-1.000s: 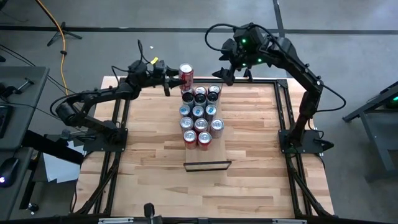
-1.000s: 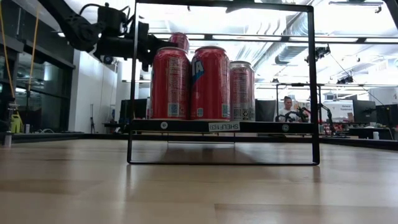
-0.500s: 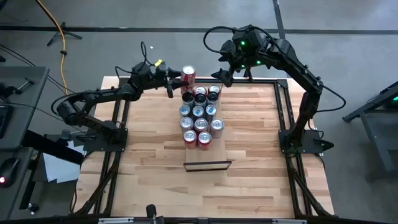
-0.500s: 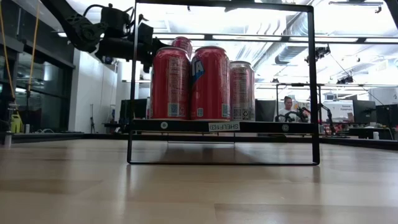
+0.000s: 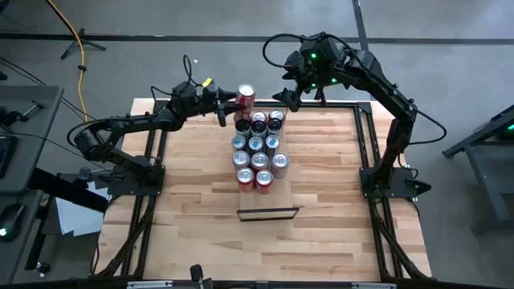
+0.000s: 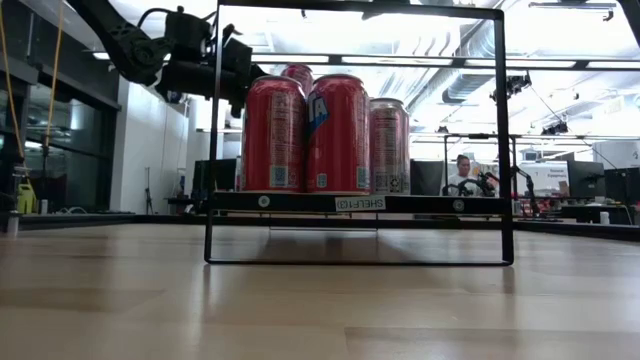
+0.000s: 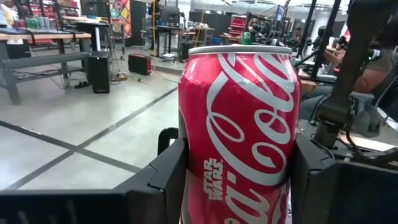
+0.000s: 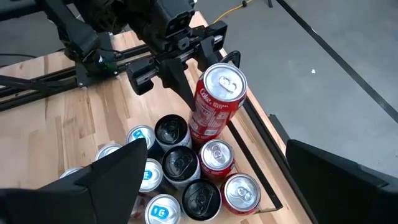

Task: Place canned beverage on shelf
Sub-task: Stack the red soda can on the top of the red soda can

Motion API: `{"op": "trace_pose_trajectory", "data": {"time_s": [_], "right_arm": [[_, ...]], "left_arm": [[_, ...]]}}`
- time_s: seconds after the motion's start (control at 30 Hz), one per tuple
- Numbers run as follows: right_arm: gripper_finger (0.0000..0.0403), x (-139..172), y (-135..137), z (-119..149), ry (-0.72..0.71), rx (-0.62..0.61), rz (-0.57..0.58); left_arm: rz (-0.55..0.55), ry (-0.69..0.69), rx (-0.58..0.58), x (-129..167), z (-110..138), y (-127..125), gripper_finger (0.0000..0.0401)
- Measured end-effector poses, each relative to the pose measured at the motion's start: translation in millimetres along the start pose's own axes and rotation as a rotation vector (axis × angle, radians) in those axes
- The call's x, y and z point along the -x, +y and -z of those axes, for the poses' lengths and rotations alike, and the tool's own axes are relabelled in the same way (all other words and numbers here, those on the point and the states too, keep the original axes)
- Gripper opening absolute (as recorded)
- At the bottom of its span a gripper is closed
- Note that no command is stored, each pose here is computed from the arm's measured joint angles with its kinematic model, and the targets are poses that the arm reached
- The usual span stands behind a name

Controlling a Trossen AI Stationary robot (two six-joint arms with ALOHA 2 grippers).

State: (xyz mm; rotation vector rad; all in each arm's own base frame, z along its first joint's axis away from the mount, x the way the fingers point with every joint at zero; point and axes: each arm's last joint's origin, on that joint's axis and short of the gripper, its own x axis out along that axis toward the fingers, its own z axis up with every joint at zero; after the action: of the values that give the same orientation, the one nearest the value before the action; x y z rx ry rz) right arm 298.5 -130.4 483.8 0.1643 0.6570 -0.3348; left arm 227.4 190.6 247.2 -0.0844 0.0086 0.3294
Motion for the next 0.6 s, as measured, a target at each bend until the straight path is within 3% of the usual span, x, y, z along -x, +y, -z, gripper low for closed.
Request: {"op": "trace_pose_trajectory", "data": {"time_s": [0.3, 0.6], "right_arm": [[0.0369, 0.0, 0.0, 0.0, 0.000, 0.004, 0.000], [0.0369, -5.7, -0.3, -4.4, -0.034, -0.054, -0.002]], "left_arm": [[0.002, 0.004, -0.005, -0.1, 0.4, -0.2, 0.0173], [0.028, 0.026, -0.006, 0.0, 2.4, -0.7, 0.0158]]}}
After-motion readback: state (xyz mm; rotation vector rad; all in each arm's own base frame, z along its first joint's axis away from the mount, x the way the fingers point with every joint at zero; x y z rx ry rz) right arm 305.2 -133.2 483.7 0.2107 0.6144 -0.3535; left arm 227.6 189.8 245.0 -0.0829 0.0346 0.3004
